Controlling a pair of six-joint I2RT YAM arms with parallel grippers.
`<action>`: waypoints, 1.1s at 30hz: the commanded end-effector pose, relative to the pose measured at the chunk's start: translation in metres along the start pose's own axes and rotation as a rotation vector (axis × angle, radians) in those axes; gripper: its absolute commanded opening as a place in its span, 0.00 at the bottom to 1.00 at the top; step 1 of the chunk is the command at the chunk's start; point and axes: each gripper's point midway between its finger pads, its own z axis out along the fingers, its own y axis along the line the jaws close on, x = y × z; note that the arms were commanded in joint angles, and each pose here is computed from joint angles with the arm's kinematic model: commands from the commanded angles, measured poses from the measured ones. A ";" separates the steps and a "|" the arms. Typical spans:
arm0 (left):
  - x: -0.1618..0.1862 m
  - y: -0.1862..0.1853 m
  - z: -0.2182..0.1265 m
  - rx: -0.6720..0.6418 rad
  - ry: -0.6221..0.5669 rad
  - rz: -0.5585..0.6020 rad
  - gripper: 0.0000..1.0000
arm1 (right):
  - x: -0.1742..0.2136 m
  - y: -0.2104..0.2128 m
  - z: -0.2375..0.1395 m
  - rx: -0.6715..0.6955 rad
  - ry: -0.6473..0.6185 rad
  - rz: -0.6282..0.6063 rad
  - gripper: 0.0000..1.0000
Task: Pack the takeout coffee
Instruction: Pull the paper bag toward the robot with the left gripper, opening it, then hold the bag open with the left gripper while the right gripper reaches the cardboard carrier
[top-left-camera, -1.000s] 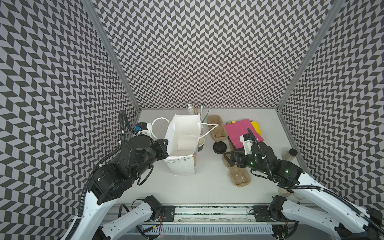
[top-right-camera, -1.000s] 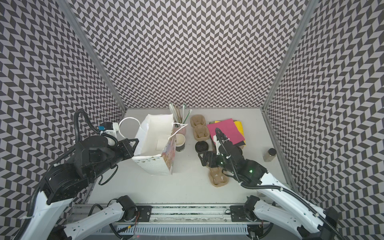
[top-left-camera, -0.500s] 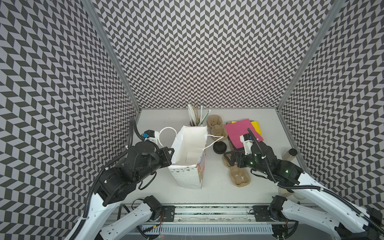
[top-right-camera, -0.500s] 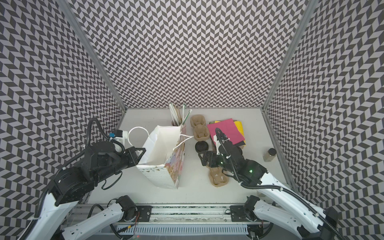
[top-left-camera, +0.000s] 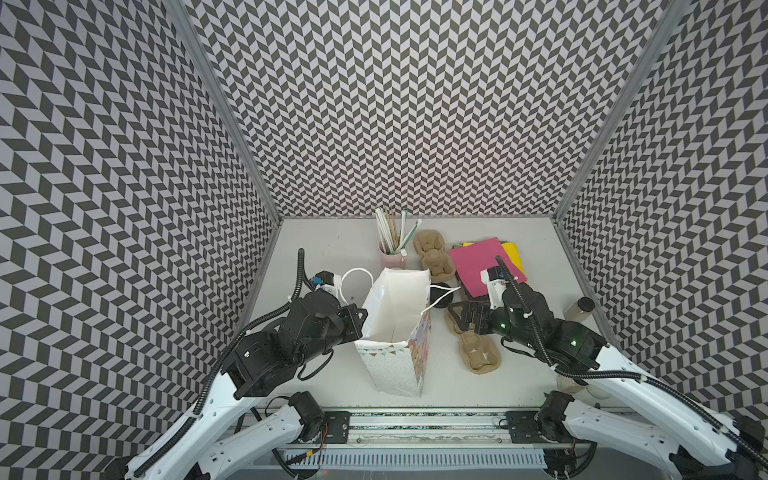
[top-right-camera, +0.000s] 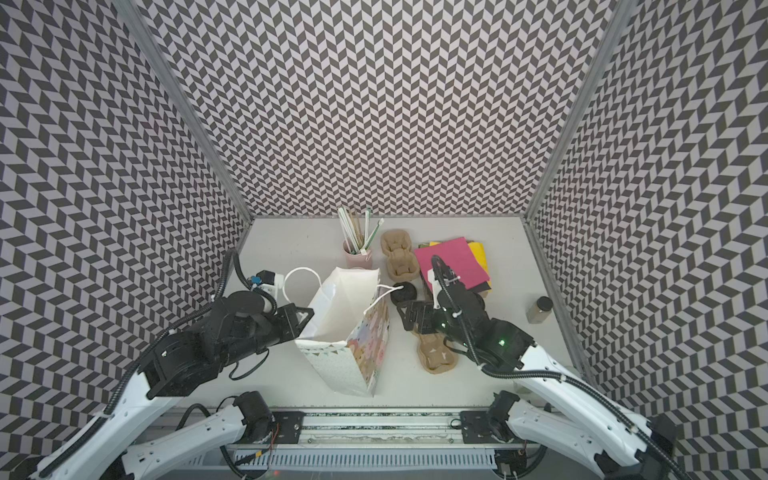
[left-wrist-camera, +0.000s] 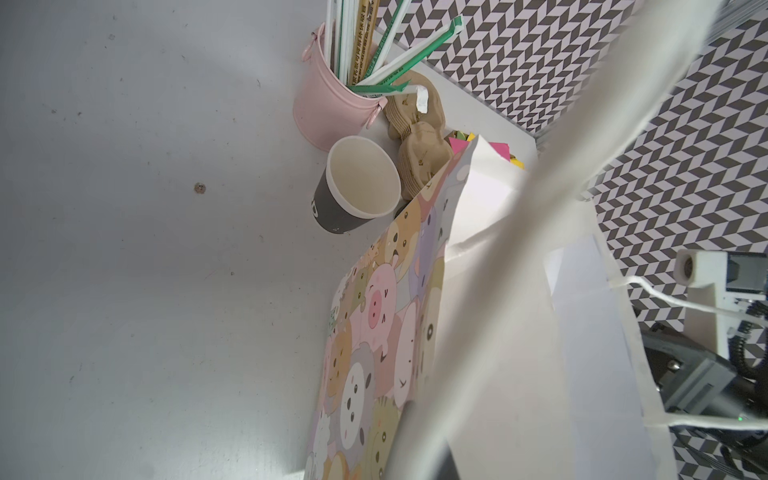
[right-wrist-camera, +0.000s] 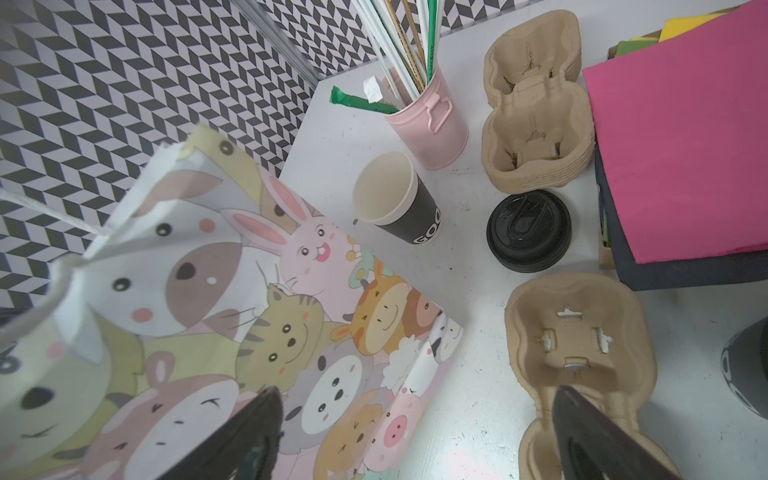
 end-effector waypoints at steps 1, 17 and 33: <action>-0.004 -0.010 0.010 0.011 -0.045 -0.033 0.00 | -0.002 0.006 0.011 -0.031 -0.016 0.007 0.99; -0.001 -0.022 0.037 -0.029 -0.128 -0.048 0.07 | 0.000 -0.001 0.052 0.011 -0.023 -0.003 0.99; 0.005 -0.025 0.046 0.039 -0.140 -0.129 0.14 | -0.041 -0.021 0.074 0.141 -0.028 -0.053 0.99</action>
